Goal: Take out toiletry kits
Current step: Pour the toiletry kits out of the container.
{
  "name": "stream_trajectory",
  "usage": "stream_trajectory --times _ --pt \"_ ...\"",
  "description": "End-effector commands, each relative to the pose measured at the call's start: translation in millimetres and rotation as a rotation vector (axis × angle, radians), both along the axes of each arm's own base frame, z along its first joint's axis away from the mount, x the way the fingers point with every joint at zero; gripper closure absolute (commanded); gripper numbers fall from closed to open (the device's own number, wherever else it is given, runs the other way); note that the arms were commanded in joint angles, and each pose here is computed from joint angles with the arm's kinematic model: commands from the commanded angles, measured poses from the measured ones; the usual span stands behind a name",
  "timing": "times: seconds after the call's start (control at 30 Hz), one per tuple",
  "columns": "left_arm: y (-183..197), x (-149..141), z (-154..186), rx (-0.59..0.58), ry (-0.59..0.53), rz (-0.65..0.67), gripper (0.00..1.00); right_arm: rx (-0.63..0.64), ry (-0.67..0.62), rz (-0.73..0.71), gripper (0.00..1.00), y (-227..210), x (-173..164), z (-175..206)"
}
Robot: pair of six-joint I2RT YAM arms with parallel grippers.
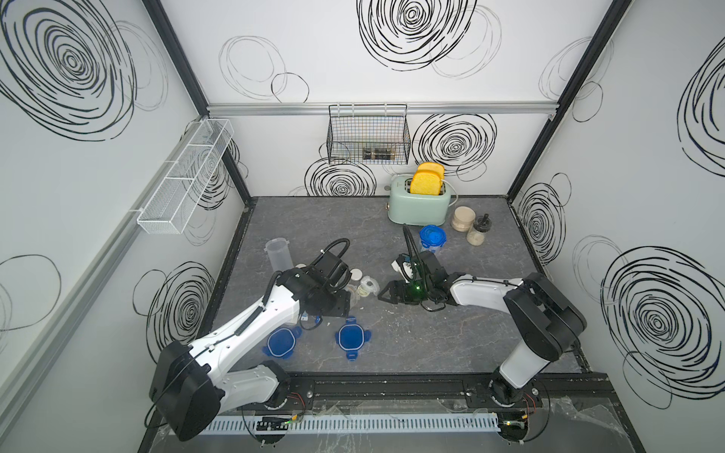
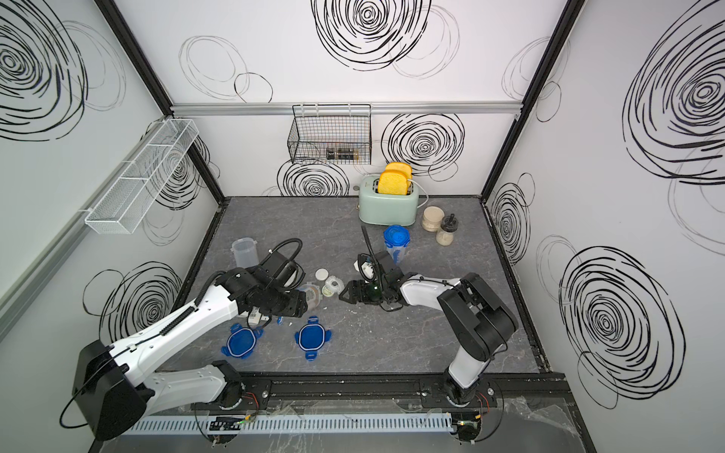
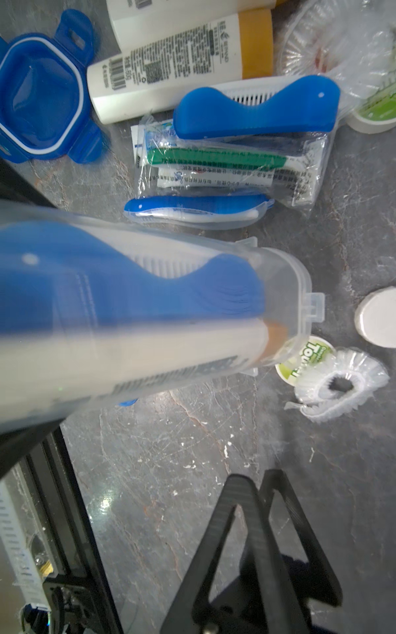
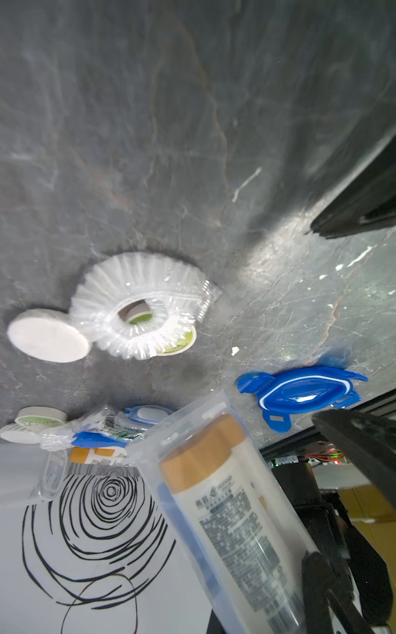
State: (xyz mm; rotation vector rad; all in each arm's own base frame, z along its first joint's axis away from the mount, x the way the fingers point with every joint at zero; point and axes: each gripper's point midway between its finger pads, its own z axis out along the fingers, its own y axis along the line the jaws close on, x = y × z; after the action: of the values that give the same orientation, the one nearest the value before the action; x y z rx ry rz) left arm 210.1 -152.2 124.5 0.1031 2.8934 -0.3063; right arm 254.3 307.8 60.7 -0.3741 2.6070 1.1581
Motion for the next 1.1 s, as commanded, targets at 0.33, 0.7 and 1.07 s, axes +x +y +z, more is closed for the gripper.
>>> stream_trajectory --times 0.33,0.7,1.07 --pt "-13 25 16 0.015 0.106 -0.034 0.85 -0.194 -0.504 -0.043 0.24 -13 -2 23" --pt "-15 27 25 0.040 0.178 -0.009 0.85 -0.237 -0.566 -0.096 0.27 -19 -1 19" --pt "-20 27 8 0.036 0.262 -0.001 0.87 -0.244 -0.558 -0.112 0.27 -19 1 19"
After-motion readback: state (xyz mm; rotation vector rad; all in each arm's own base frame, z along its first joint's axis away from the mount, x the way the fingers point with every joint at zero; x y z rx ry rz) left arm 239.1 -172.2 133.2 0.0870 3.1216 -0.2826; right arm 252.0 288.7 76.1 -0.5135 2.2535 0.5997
